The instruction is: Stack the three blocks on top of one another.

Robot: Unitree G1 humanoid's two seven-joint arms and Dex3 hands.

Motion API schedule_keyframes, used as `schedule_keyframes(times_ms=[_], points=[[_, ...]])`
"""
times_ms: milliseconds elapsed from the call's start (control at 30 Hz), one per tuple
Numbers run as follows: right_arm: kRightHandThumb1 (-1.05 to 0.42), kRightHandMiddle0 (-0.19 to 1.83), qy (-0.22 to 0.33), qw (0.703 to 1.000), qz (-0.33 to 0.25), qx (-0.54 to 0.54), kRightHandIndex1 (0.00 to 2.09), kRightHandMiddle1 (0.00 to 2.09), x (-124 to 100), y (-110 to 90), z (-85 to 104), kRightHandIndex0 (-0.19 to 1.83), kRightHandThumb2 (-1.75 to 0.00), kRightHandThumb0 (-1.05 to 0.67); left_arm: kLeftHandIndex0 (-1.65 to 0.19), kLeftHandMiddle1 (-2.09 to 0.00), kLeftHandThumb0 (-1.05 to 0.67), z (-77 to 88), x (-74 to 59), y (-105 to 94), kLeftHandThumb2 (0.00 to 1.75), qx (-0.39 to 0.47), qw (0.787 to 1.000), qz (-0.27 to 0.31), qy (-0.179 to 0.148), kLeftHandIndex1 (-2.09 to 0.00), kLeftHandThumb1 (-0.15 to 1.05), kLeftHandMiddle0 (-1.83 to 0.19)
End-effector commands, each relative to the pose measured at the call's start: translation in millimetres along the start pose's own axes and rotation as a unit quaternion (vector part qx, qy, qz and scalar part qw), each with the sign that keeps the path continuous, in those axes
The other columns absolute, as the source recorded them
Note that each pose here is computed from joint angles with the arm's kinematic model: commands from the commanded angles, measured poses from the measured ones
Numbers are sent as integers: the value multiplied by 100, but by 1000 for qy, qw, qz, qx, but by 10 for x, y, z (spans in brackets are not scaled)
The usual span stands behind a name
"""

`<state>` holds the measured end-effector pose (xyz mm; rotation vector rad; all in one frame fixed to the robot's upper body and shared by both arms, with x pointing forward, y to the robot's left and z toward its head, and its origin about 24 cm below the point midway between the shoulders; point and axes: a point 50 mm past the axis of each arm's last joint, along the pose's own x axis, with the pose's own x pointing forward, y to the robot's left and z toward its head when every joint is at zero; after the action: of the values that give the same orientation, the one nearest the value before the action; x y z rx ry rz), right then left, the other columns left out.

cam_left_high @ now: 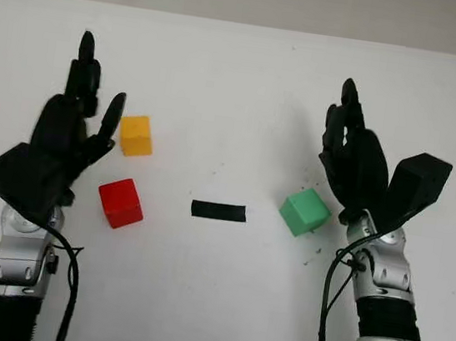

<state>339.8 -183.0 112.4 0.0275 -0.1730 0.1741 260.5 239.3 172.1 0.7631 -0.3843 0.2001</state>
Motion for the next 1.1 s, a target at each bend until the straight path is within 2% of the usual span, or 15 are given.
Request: schedule_keyframes(times_ms=[0,200,300,500,700,933,1067], points=[[-105,-19,-32,999,5,-16,0,0,57,-11,160,-19,-71,-73,-33,-11,-74,161,-129,151,18,79,997,-4,-6,-23,105,-25],[-105,-19,-41,999,6,-19,0,0,127,32,251,-19,-72,-72,-32,-3,-80,502,-419,210,6,188,978,-76,49,-15,100,-15],[-105,-19,-43,999,9,-19,0,0,140,55,268,-19,-72,-71,-31,-3,-83,560,-492,195,5,207,970,-111,62,-12,98,-10],[-105,-19,-38,999,12,-27,0,0,143,79,276,-19,-75,-70,-28,-3,-87,576,-612,159,5,220,959,-168,68,-9,96,-5],[-105,-19,-39,999,13,-22,0,0,141,94,289,-19,-75,-69,-21,-3,-95,546,-609,85,6,278,935,-201,90,-4,101,0],[-105,-19,-38,999,13,-24,0,0,134,99,298,-19,-76,-68,-25,-5,-92,459,-570,-40,5,320,923,-193,94,-7,99,0],[-105,-19,-37,999,12,-29,0,0,131,95,309,-19,-77,-69,-31,-6,-88,434,-537,-80,5,365,908,-177,101,-9,98,-2]])
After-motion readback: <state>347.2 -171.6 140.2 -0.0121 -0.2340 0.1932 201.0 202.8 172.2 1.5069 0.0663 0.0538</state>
